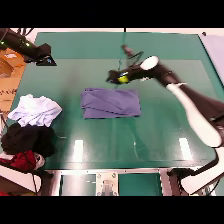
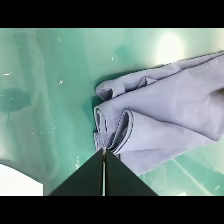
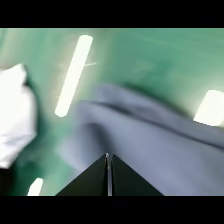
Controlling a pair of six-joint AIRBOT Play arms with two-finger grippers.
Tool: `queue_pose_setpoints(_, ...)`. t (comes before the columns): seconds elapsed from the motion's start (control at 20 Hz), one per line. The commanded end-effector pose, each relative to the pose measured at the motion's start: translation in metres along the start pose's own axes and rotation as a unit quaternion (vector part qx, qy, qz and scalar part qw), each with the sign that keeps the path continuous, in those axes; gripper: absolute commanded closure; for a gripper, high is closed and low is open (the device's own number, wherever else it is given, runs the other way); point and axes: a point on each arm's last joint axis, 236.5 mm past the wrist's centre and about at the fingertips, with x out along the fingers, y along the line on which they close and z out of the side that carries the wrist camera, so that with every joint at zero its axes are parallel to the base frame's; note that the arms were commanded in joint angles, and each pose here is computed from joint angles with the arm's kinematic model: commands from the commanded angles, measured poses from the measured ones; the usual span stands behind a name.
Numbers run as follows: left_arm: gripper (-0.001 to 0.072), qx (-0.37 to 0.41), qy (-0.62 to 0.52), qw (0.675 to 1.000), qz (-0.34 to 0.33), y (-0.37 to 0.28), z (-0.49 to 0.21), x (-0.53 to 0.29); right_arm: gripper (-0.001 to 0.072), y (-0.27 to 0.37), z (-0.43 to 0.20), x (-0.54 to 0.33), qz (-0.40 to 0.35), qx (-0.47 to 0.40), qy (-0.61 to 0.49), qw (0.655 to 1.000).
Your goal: Fold the shirts.
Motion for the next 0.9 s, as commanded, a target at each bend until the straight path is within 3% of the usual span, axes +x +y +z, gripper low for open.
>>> queue_pose_setpoints(0.0,0.0684,-0.002,0.001,1.0,0.001,0.001,0.0,-0.001,0.0467,-0.095,-0.017,-0.091,-0.074,0.055,0.035,0.995)
queue_pose_setpoints(0.05,0.0684,-0.002,0.0,1.0,0.001,0.001,0.0,-0.001,0.0181,-0.12,-0.027,-0.102,-0.083,0.087,0.037,0.992)
queue_pose_setpoints(0.1,0.0684,-0.002,-0.001,1.0,0.0,0.001,0.0,-0.001,0.0093,-0.145,-0.042,-0.108,-0.09,0.122,0.045,0.987)
queue_pose_setpoints(0.35,0.0684,-0.001,-0.002,1.0,-0.002,0.0,0.0,-0.001,0.0093,-0.183,-0.109,-0.064,-0.038,0.202,0.089,0.975)
queue_pose_setpoints(0.65,0.0684,-0.001,-0.002,1.0,-0.003,-0.001,0.001,-0.001,0.0094,-0.107,-0.114,0.006,0.085,0.184,0.111,0.973)
queue_pose_setpoints(0.7,0.0684,-0.001,-0.002,1.0,-0.003,0.0,0.001,-0.001,0.0205,-0.093,-0.109,0.01,0.092,0.167,0.112,0.975)
queue_pose_setpoints(0.75,0.0684,-0.001,-0.002,1.0,-0.003,-0.001,0.001,-0.001,0.0685,-0.082,-0.101,0.01,0.099,0.148,0.111,0.978)
queue_pose_setpoints(0.85,0.0684,-0.001,-0.001,1.0,-0.003,-0.001,0.0,-0.001,0.0698,-0.063,-0.07,-0.002,0.112,0.127,0.095,0.981)
